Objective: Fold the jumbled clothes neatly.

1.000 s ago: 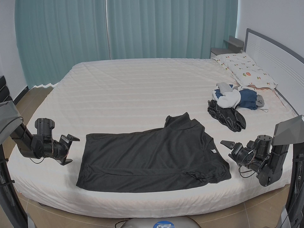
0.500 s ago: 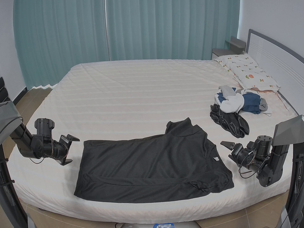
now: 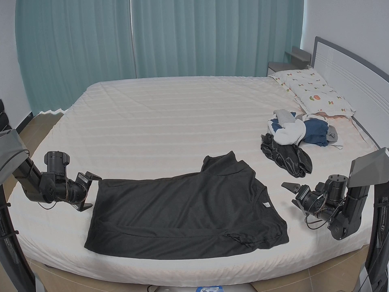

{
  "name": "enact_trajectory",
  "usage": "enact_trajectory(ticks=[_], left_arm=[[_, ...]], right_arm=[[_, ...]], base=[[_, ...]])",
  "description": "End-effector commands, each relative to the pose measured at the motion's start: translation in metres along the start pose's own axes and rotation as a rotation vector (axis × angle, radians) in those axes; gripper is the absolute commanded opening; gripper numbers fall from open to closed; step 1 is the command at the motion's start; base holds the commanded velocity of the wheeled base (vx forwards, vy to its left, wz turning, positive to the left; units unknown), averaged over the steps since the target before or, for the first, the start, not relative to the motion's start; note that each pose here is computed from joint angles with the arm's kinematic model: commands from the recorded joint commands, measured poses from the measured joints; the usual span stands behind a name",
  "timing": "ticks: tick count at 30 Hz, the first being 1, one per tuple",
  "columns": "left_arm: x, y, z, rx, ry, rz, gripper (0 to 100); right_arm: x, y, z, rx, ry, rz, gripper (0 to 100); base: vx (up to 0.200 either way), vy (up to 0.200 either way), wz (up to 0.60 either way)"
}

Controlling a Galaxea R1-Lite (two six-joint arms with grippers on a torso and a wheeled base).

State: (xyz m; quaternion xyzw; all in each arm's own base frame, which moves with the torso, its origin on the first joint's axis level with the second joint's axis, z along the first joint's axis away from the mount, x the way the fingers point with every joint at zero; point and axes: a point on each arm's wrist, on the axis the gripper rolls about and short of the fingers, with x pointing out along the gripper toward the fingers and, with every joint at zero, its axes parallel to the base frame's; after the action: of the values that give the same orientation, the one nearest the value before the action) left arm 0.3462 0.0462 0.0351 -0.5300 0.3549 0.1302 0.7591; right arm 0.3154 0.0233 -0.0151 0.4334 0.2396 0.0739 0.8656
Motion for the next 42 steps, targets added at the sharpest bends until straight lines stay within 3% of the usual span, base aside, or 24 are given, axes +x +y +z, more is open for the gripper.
enact_trajectory(ticks=[1, 15, 18, 21, 24, 42], left_arm=[[0.0, -0.002, 0.002, 0.003, -0.007, -0.008, 100], [0.014, -0.022, 0.02, 0.047, -0.012, -0.037, 100], [0.011, -0.026, 0.026, 0.05, 0.022, -0.044, 100], [0.0, -0.024, 0.036, 0.025, 0.119, -0.124, 100], [-0.002, -0.021, 0.037, 0.024, 0.15, -0.14, 100], [-0.015, -0.016, 0.038, 0.012, 0.107, -0.115, 100]], right_arm=[[0.001, 0.0, 0.0, -0.003, -0.003, 0.007, 100], [0.001, 0.002, -0.004, -0.007, 0.001, 0.004, 100], [0.001, 0.002, -0.004, -0.008, 0.003, 0.003, 100], [0.002, -0.001, -0.006, -0.006, 0.008, -0.006, 100], [0.003, -0.003, -0.008, -0.006, 0.015, -0.01, 100], [0.007, -0.005, -0.016, -0.009, 0.043, -0.016, 100]], base=[[0.0, 0.0, 0.0], [0.0, 0.0, 0.0], [0.0, 0.0, 0.0], [0.0, 0.0, 0.0], [0.0, 0.0, 0.0], [0.0, 0.0, 0.0]])
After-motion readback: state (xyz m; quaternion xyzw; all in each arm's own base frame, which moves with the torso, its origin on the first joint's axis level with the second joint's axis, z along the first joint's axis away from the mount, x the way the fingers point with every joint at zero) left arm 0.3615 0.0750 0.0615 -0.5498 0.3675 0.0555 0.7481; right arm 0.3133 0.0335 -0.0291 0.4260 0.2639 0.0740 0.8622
